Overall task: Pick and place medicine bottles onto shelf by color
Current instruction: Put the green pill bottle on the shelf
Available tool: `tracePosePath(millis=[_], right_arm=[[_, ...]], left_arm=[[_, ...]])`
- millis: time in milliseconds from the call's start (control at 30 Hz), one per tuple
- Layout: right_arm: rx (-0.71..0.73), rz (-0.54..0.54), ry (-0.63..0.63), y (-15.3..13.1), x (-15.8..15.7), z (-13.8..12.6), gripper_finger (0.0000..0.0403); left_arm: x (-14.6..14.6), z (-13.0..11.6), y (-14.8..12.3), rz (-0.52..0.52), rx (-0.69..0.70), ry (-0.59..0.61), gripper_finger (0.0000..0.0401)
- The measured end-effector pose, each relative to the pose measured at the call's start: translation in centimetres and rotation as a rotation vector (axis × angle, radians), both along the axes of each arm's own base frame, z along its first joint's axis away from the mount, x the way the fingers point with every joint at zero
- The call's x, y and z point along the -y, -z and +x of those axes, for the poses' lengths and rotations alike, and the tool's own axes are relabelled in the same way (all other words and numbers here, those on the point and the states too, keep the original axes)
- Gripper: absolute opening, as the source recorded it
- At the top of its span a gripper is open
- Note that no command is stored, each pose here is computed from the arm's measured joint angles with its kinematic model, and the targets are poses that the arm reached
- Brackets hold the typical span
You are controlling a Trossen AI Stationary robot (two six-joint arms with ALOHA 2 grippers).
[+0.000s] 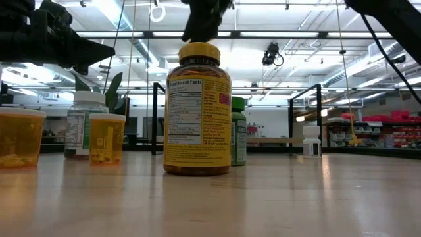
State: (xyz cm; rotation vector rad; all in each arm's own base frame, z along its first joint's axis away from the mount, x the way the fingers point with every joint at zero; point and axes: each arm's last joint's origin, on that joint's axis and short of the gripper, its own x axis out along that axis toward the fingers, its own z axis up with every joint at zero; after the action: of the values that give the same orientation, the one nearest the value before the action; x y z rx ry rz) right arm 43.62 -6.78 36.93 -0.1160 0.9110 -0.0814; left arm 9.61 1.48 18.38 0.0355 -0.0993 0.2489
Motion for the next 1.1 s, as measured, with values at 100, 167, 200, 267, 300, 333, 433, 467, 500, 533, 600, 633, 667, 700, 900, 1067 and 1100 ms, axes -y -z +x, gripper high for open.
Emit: tracePosePath(millis=[100,167,200,267,300,333,433,467,500,533,600,633,667,700,900,1067,1100], right_arm=[[-0.002,-0.014,-0.028,0.0,-2.0,0.3,0.0346],[-0.009,-0.004,-0.038,0.3,-3.0,0.4,0.0343],[-0.021,0.003,-0.042,0.6,-3.5,0.4,0.0342],[-0.05,0.014,-0.045,1.2,-4.4,0.5,0.034],[-0.065,0.016,-0.046,1.5,-4.8,0.5,0.0339],[-0.076,0.015,-0.05,1.8,-5.2,0.5,0.0338],[-0.113,0.025,-0.058,2.9,-6.3,0.6,0.0338],[-0.123,0.028,-0.06,3.2,-6.6,0.6,0.0338],[-0.131,0.03,-0.063,3.4,-6.9,0.6,0.0338],[-0.138,0.032,-0.066,3.6,-7.2,0.6,0.0338],[-0.149,0.036,-0.074,3.9,-7.9,0.6,0.0338],[-0.155,0.037,-0.081,4.1,-8.2,0.6,0.0338],[-0.161,0.037,-0.088,4.2,-8.6,0.6,0.0338],[-0.168,0.037,-0.096,4.3,-8.9,0.5,0.0338],[-0.216,0.057,-0.112,4.6,-10.5,0.0,0.0338],[-0.24,0.065,-0.113,4.7,-11.4,-0.3,0.0339],[-0.243,0.068,-0.111,4.7,-11.6,-0.3,0.0339]], left_arm=[[0.0,0.0,0.0,0.0,0.0,0.0,0.0027],[0.0,0.0,0.0,0.0,0.0,0.0,0.0025],[0.0,0.0,0.0,0.0,0.0,0.0,0.0025],[0.0,0.0,0.0,0.0,0.0,0.0,0.0027],[0.0,0.0,0.0,0.0,0.0,0.0,0.0028],[0.0,0.0,0.0,0.0,0.0,0.0,0.003],[0.0,0.0,0.0,0.0,0.0,0.0,0.0035],[0.0,0.0,0.0,0.0,0.0,0.0,0.0036],[0.0,0.0,0.0,0.0,0.0,0.0,0.0036],[0.0,0.0,0.0,0.0,0.0,0.0,0.0035],[0.0,0.0,0.0,0.0,0.0,0.0,0.0033],[0.0,0.0,0.0,0.0,0.0,0.0,0.0031],[0.0,0.0,0.0,0.0,0.0,0.0,0.0029],[0.0,0.0,0.0,0.0,0.0,0.0,0.0028],[0.0,0.0,0.0,0.0,0.0,0.0,0.0024],[0.0,0.0,0.0,0.0,0.0,0.0,0.0031],[0.0,0.0,0.0,0.0,0.0,0.0,0.0033]])
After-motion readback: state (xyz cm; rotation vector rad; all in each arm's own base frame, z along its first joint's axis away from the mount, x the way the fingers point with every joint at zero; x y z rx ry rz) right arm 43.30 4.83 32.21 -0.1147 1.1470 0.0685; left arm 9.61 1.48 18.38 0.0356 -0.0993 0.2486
